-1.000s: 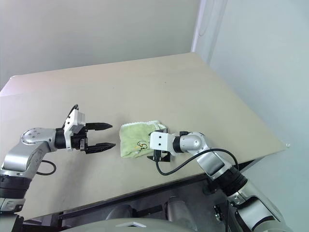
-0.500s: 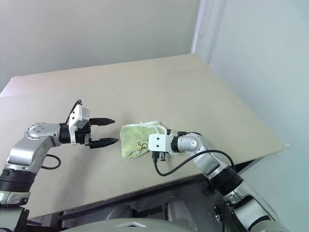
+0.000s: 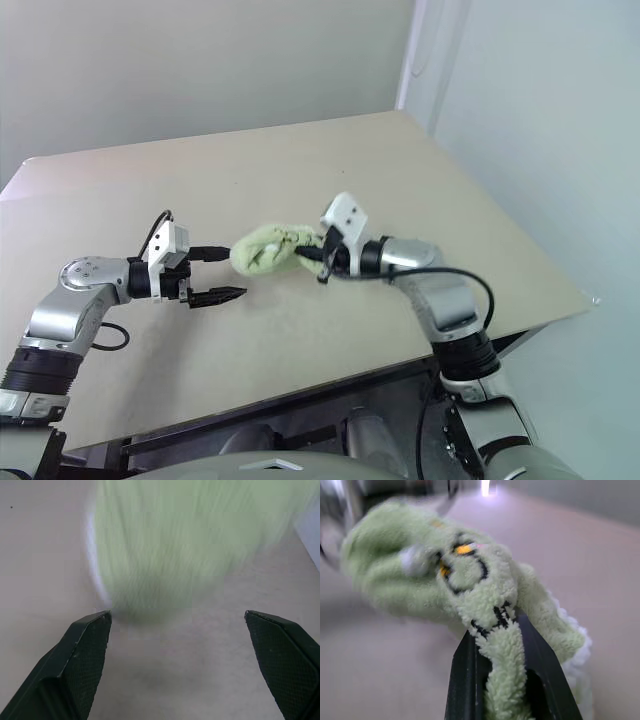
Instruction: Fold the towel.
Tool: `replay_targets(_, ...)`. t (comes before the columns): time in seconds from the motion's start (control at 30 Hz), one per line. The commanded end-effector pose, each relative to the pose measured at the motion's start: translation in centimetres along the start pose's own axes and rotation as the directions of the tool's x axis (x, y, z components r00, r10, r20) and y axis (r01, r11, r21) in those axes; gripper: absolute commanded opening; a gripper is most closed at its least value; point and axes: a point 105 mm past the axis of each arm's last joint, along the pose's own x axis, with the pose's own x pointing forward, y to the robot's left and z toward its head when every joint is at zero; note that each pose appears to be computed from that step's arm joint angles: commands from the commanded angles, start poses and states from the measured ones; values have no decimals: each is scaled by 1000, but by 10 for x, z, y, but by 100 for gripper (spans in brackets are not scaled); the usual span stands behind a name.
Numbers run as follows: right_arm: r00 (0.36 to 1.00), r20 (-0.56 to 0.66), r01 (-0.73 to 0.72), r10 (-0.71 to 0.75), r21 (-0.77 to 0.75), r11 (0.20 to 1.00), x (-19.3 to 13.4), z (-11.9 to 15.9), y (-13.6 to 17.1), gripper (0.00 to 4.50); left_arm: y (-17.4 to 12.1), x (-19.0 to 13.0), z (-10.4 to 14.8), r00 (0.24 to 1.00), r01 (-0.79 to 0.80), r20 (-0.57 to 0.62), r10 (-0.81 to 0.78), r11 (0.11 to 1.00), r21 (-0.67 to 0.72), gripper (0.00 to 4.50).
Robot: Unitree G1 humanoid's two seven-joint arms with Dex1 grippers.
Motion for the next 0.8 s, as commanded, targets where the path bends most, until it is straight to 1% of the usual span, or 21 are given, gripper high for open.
replay_targets(0.03,987,100,122,-126,41,992,-13,30,-26,3,3,2,10,1000,-2,19,1,999,47,450)
replay_targets(0.1,970,112,212,-218,63,975,-20,35,-44,3,3,3,9,1000,-1,19,0,999,47,450)
replay_targets(0.17,927,96,361,-362,21,932,-37,40,-74,3,3,4,8,1000,1,18,-2,999,49,450)
replay_targets(0.23,888,59,459,-455,-92,884,-52,39,-93,3,4,4,8,1000,1,17,-2,999,50,450)
replay_targets(0.3,870,10,483,-492,-214,849,-59,32,-101,3,6,3,8,1000,-3,17,2,999,52,450)
replay_targets(0.43,867,-118,414,-485,-372,831,-66,-3,-98,3,9,1,6,1000,-12,11,11,998,61,450)
replay_targets(0.53,864,-218,320,-455,-460,829,-67,-38,-87,3,9,1,5,1000,-10,11,10,998,65,450)
replay_targets(0.57,859,-249,294,-448,-478,828,-67,-49,-84,3,9,1,5,1000,-10,11,10,998,66,450)
replay_targets(0.67,838,-337,246,-428,-468,849,-70,-78,-76,3,9,1,4,1000,-10,10,10,998,68,450)
replay_targets(0.77,810,-419,191,-409,-471,861,-76,-99,-69,3,9,0,4,1000,-10,8,9,997,71,450)
replay_targets(0.8,806,-427,194,-410,-464,864,-77,-101,-69,59,9,0,4,1000,-10,7,9,997,71,450)
